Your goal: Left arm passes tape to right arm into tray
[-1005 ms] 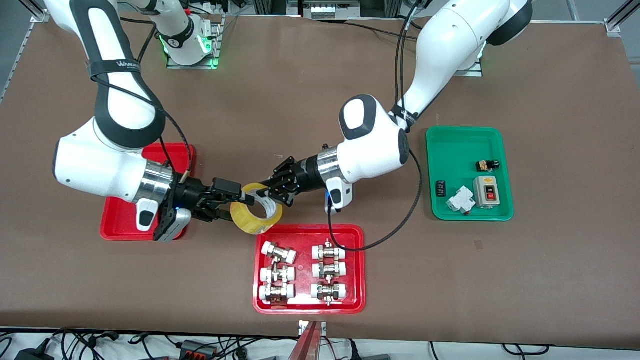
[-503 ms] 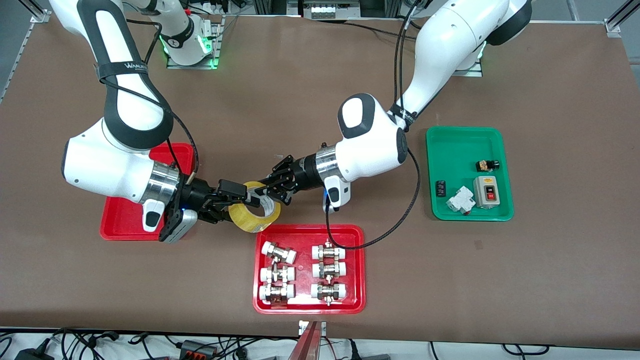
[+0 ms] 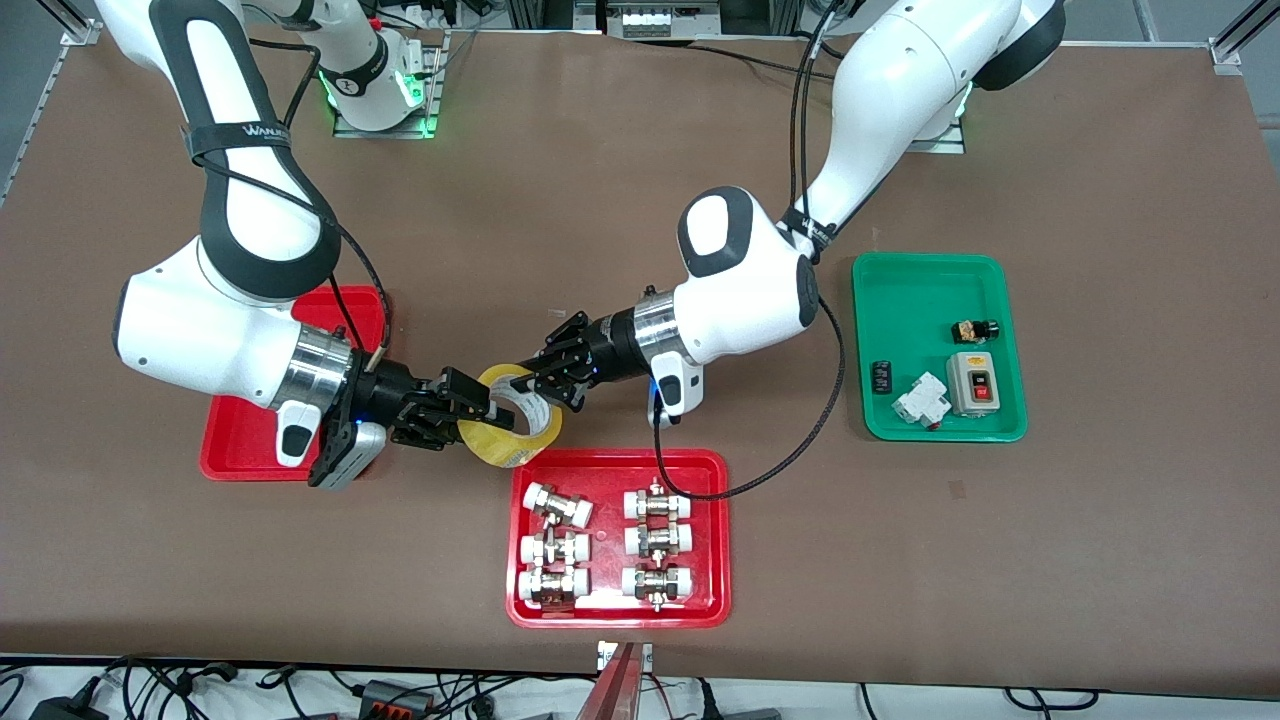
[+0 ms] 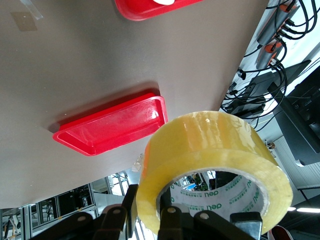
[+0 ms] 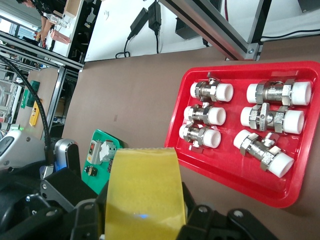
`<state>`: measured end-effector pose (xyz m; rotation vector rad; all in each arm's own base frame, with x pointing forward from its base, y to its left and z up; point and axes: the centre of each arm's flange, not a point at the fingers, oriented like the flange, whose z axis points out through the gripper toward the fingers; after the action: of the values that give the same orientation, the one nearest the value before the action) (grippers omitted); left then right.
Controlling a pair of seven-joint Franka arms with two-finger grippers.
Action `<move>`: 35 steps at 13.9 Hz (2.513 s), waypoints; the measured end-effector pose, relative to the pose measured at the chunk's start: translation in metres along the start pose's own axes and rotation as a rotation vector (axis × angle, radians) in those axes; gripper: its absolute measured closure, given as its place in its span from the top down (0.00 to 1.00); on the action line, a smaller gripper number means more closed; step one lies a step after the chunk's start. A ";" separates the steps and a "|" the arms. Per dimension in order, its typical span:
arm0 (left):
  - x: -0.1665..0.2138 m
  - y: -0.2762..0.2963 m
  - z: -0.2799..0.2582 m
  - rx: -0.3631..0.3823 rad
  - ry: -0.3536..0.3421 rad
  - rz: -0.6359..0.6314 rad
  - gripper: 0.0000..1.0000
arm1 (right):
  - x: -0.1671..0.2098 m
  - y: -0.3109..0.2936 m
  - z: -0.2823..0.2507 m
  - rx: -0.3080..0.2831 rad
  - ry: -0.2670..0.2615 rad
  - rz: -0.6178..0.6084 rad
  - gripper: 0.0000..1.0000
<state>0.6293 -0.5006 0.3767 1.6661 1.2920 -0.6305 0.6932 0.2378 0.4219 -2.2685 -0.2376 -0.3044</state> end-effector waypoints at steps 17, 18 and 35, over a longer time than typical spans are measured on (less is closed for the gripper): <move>0.056 0.063 -0.350 0.672 0.260 0.536 1.00 | -0.010 0.088 -0.060 -0.036 -0.146 0.076 0.53; 0.050 0.054 -0.370 0.790 0.332 0.606 1.00 | -0.015 0.110 -0.078 -0.044 -0.185 0.091 0.53; 0.033 -0.039 -0.438 1.216 0.560 1.080 1.00 | -0.191 0.407 -0.143 0.098 -0.332 -0.058 0.53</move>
<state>0.5464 -0.0983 0.5366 3.2815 -0.0151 -0.2133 0.6006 -0.1482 0.1672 -2.2077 -0.4797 0.0565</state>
